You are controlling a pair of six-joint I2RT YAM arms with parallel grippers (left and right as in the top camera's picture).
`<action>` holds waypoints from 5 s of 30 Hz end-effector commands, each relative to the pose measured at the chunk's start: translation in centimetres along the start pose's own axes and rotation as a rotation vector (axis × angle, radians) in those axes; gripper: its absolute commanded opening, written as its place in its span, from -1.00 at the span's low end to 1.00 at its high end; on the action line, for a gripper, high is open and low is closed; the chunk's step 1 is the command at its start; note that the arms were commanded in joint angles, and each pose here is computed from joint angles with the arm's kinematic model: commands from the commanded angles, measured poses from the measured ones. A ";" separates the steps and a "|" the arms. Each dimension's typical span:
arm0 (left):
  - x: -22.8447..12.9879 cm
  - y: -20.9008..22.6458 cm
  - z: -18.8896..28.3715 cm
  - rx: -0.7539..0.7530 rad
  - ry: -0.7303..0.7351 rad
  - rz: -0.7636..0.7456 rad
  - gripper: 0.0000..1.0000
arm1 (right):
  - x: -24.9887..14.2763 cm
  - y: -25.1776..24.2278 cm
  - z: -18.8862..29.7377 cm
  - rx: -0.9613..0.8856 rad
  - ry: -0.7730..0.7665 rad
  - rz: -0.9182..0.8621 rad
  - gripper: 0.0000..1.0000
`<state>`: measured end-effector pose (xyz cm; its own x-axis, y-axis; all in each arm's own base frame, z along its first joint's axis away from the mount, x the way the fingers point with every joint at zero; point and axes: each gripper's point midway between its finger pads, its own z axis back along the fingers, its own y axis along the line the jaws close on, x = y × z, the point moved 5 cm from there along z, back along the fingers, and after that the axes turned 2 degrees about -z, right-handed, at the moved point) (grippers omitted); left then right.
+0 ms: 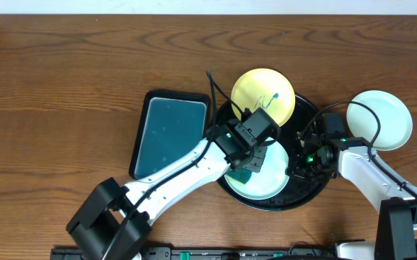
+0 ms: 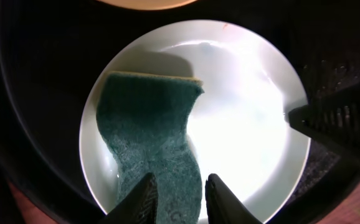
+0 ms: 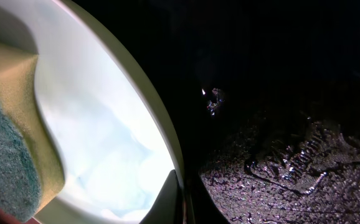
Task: Clean dirty plates on tray and stack at the side
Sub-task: 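Rub the sponge in circles over the plate center with the left gripper, then keep scrubbing the plate's blue stain with the sponge, right gripper holding rim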
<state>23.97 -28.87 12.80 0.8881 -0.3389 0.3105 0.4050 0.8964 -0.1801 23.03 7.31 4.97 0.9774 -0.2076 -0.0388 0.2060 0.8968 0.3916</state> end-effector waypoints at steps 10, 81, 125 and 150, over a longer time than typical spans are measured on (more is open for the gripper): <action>-0.9 0.8 -2.3 0.047 0.061 0.005 -0.41 | -0.3 -0.5 -0.2 -0.031 0.008 -0.006 -0.97; -1.8 1.5 -3.3 0.083 0.085 0.039 -0.07 | -0.3 -0.5 -0.2 -0.032 0.011 -0.008 -0.97; -3.7 2.2 -8.0 0.119 0.205 0.053 -0.85 | -0.4 -0.6 -0.2 -0.034 0.017 -0.010 -0.97; -1.2 0.8 -2.1 0.039 0.065 0.049 -0.85 | -0.5 -0.6 -0.2 -0.035 0.018 -0.010 -0.97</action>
<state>23.74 -28.48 10.06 0.9204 -0.3094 0.2390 0.3508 0.9234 -0.1557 22.90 7.29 4.96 0.9771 -0.2077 -0.0457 0.2089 0.8971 0.3894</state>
